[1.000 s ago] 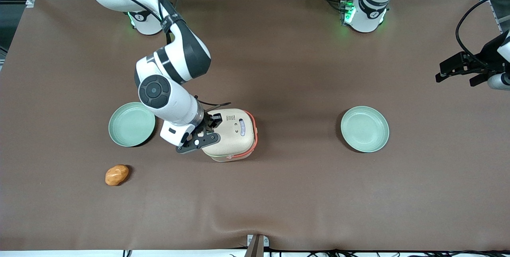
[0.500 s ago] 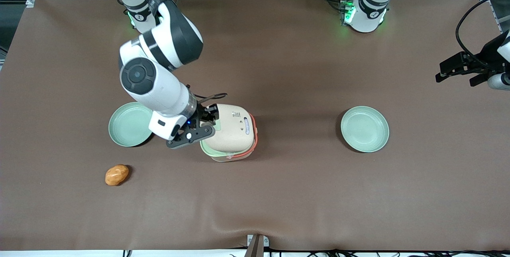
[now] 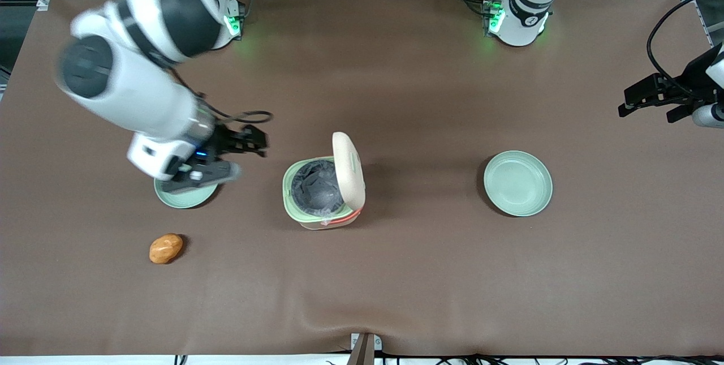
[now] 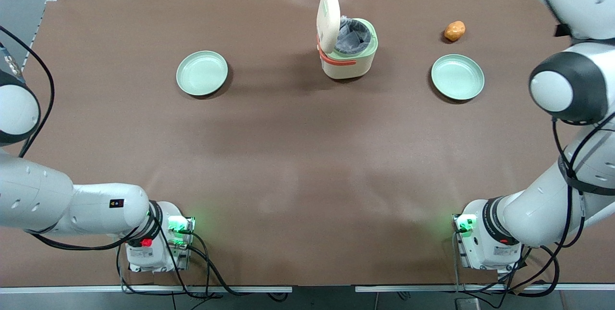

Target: Press rice cooker button with right arm

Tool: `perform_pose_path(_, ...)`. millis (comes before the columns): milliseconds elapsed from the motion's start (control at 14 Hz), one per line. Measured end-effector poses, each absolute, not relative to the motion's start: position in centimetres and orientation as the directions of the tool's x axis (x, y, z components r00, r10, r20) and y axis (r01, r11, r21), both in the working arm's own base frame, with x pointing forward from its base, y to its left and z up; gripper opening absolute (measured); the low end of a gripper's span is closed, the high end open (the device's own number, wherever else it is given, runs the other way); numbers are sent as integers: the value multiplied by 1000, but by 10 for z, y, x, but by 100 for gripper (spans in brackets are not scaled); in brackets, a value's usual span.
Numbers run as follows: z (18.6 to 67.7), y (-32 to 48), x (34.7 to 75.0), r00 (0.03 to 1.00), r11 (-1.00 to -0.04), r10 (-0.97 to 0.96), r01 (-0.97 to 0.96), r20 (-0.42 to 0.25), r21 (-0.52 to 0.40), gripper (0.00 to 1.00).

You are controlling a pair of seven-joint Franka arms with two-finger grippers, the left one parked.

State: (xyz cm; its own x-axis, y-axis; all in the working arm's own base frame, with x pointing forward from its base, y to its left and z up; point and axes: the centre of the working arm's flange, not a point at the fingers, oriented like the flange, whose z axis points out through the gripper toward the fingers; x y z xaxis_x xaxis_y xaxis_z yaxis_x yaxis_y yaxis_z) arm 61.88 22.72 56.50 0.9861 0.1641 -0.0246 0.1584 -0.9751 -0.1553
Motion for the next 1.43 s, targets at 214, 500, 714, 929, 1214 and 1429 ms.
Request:
perform_pose_path(214,600,167,611,995,-986,93,87,-36,-141,100)
perform_pose_path(500,622,93,605,1000,-991,14,11,-25,-137,100)
perform_pose_path(714,633,35,595,998,-993,57,56,-14,-103,100)
perform_pose_path(929,638,8,585,999,-998,40,38,-32,-58,100)
perform_pose_path(1214,638,4,584,999,-999,34,33,-34,-37,100)
perform_pose_path(1429,637,0,581,998,-1000,31,31,-56,-7,100)
